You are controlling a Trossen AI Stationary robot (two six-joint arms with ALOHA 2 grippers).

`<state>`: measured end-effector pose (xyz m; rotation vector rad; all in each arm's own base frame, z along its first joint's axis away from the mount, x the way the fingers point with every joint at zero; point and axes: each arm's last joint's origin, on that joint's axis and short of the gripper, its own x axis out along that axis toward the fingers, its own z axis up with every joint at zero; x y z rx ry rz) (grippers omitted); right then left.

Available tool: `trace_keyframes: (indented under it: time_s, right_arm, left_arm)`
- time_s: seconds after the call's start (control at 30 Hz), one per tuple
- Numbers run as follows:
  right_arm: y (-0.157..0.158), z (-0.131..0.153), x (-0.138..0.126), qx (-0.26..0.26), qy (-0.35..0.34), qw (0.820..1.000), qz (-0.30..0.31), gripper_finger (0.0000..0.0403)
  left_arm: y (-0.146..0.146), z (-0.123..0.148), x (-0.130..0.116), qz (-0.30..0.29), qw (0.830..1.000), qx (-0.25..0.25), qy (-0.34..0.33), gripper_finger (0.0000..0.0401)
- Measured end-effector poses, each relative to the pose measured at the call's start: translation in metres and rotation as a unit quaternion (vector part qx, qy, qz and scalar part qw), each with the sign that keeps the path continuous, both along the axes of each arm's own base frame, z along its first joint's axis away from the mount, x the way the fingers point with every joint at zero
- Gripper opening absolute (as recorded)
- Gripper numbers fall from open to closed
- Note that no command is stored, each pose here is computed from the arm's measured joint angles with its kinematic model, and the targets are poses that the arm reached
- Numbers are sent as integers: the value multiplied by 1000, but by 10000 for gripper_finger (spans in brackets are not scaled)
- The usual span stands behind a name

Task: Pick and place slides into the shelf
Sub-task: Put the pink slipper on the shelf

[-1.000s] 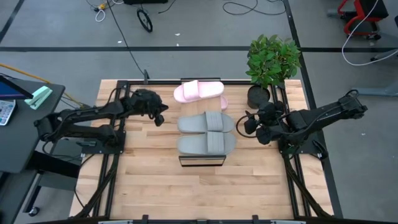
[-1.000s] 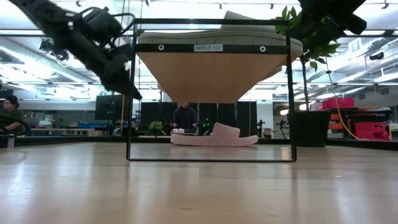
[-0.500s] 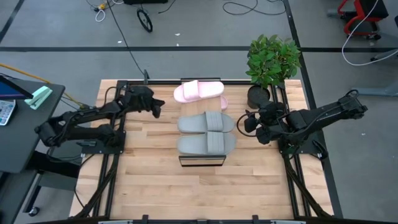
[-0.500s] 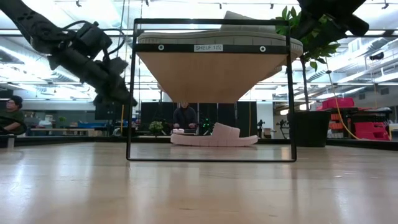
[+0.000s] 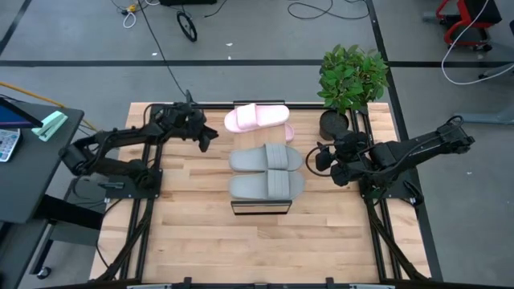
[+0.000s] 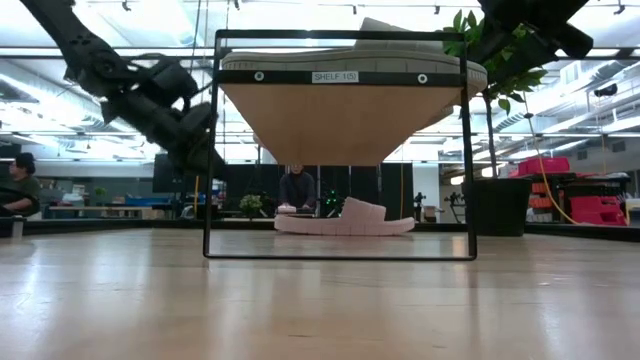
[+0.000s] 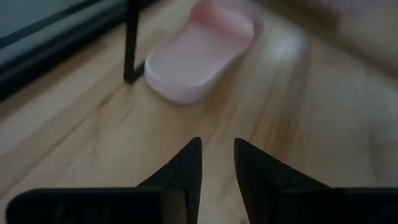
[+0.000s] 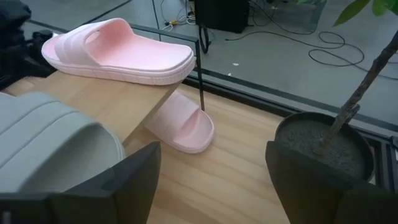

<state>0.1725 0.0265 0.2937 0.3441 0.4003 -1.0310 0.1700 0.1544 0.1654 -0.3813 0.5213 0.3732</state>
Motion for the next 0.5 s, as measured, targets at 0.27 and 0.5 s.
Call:
trace_keyframes:
  time_s: [0.27,0.5]
  right_arm:
    - [0,0,0,-1,3,1000,2,295]
    - [0,0,0,-1,3,1000,2,294]
  left_arm:
    - [-7,-18,16,-101,991,77,43,78]
    - [-19,-12,31,-167,973,159,24,51]
